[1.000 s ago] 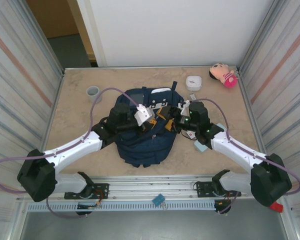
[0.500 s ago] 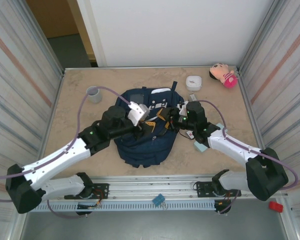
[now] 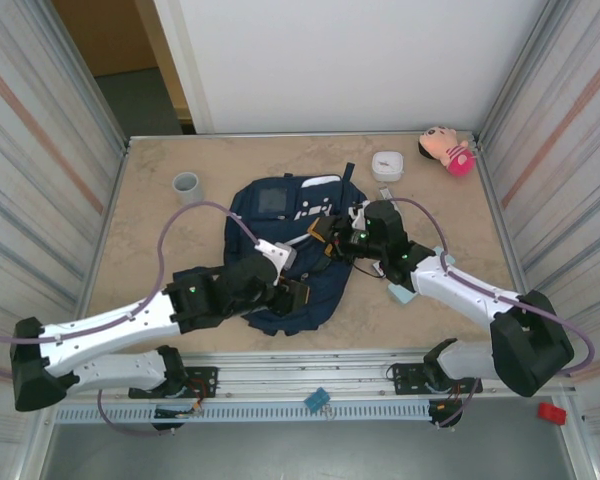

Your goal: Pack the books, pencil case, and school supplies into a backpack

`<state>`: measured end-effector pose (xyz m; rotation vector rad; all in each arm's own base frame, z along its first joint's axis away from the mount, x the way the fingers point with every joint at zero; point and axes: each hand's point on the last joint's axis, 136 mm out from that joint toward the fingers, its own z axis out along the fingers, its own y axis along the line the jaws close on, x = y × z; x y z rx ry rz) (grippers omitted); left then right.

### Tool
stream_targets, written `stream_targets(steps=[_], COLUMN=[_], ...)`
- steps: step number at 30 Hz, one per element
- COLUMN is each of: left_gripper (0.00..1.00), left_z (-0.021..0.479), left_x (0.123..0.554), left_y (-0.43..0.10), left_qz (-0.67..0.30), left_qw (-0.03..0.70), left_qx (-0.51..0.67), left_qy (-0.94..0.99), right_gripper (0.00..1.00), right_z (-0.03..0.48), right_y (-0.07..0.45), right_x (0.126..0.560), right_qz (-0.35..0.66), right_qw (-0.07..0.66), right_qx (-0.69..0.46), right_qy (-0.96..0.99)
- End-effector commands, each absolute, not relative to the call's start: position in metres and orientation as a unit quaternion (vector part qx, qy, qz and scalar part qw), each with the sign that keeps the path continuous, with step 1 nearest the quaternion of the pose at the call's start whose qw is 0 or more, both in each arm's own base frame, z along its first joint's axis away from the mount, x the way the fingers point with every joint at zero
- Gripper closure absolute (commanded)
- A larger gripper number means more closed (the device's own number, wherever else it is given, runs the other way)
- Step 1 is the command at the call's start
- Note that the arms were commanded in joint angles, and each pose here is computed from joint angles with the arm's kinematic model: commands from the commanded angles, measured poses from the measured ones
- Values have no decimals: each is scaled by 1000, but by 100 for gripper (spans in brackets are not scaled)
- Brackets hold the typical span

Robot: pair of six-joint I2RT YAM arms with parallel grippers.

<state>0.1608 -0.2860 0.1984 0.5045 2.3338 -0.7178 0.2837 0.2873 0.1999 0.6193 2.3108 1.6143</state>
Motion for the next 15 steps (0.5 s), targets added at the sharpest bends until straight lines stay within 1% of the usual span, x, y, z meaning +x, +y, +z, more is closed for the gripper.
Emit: stream_targets(steps=[1,7,11,13,15], left_gripper=[48,49,50,52,57], left_z=[194,176,169,169,172], left_x=[173,175,181,186,191], left_y=[-281,-292,-287,-284,-285], left_qz=[-245,-232,-209,-199,-199], left_qw=[327,307,317,329,343], left_qx=[143,148,139,132,131], left_qy=[902,911,915,914,909], right_gripper=[61,62,63,65,66], right_z=[231,235,235,236,237], right_y=[300,305,304,304,304], right_x=[288,285,284,283,283], right_qz=[581,584,583,584,585], right_qw=[153,151,151,152,152], right_qx=[175,165,165,163,163], right_qy=[780,780,781,780,780])
